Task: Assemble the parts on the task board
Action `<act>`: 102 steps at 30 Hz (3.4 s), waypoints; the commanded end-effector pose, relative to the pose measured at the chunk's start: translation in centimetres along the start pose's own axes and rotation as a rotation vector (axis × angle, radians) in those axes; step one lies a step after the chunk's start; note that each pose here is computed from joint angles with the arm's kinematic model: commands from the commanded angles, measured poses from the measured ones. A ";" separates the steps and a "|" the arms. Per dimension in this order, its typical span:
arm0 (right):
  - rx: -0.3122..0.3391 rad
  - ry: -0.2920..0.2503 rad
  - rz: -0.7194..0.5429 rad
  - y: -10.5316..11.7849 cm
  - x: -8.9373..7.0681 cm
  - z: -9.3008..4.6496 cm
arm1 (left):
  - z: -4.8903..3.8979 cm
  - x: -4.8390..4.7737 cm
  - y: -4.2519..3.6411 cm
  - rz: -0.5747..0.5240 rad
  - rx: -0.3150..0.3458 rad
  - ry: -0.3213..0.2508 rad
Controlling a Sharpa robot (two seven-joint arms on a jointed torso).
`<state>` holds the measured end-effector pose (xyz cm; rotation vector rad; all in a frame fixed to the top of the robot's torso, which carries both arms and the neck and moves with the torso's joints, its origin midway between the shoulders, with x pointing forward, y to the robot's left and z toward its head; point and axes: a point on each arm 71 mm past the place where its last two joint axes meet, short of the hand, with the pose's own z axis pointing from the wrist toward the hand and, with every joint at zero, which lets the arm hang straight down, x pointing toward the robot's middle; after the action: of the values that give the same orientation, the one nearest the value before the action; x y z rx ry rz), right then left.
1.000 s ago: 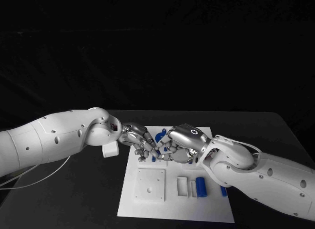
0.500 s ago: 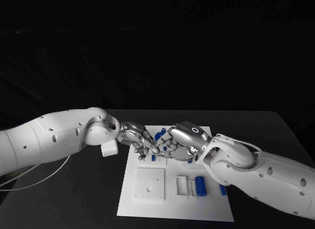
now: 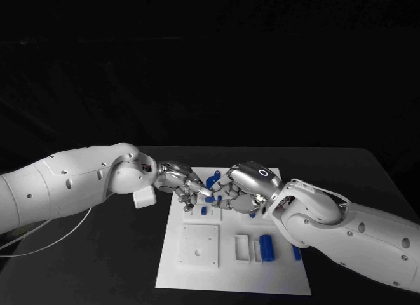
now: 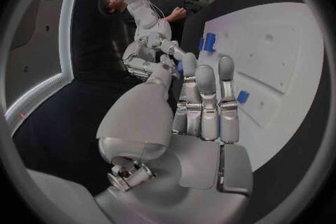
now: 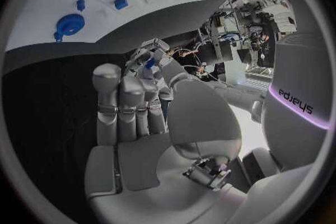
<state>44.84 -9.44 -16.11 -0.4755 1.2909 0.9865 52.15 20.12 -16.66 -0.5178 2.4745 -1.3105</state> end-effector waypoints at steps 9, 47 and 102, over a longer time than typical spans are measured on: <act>0.088 -0.046 0.075 -0.8 -0.3 -0.4 | -0.23 -0.31 -0.07 -0.034 0.024 -0.041; 0.298 -0.080 0.277 -2.6 -0.1 -1.3 | -0.59 0.17 0.65 0.004 0.119 -0.231; 0.313 -0.096 0.338 -2.1 0.4 -0.3 | 0.39 1.23 -0.26 0.026 0.162 -0.182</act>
<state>46.36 -10.76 -17.01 0.0429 1.4314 1.0442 51.35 19.45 -16.91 -0.5363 2.2048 -1.3289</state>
